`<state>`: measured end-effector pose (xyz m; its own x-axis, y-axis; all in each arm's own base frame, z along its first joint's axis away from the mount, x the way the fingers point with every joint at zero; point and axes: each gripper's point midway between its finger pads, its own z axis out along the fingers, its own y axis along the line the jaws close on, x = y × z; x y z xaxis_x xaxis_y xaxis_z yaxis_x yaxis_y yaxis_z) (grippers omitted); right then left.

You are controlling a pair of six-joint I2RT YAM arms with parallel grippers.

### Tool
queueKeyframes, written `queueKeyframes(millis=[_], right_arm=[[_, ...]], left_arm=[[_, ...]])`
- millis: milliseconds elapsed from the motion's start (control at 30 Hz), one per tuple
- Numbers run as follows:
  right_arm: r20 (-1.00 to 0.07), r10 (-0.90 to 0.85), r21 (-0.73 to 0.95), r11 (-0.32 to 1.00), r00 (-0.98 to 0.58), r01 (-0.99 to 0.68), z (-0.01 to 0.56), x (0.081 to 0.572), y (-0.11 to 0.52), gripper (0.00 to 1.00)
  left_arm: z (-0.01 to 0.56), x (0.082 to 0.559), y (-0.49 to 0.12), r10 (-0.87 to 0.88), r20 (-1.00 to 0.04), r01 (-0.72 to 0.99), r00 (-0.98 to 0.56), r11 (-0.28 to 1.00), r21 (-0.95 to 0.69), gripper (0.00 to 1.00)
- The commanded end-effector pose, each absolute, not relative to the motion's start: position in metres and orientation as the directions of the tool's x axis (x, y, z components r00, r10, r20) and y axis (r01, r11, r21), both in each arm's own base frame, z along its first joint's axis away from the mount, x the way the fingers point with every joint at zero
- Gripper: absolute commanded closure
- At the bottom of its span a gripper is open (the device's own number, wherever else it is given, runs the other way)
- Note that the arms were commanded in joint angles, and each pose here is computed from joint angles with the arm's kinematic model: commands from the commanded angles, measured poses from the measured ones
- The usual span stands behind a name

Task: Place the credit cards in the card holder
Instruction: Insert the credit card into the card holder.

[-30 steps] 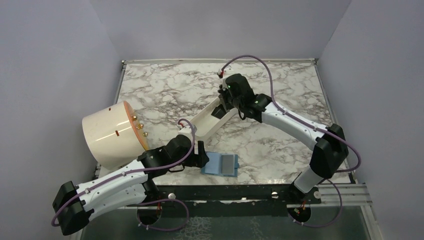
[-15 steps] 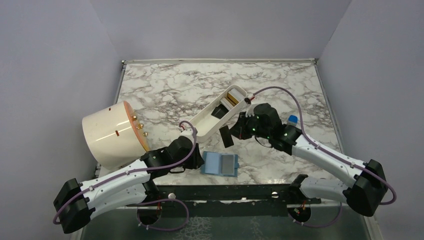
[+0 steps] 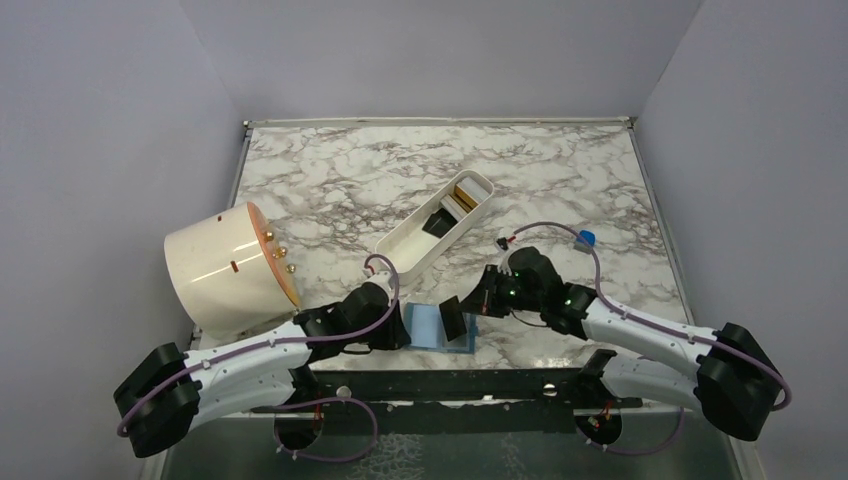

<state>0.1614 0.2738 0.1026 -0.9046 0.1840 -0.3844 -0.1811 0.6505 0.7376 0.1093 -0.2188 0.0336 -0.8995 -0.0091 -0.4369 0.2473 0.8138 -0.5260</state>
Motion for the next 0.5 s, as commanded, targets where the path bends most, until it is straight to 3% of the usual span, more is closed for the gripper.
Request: queueKeyframes(millis=[0, 467], right_arm=[[-0.357, 0.221, 0.780, 0.606, -0.908, -0.159, 0.104, 0.160, 0.284, 0.99], [-0.354, 0.244, 0.704, 0.705, -0.903, -0.085, 0.051, 0.165, 0.268, 0.99]], left_arm=[[0.039, 0.106, -0.237, -0.011, -0.409, 0.257, -0.913, 0.763, -0.594, 0.76], [0.022, 0.100, -0.228, 0.006, -0.381, 0.239, -0.924, 0.788, -0.567, 0.98]])
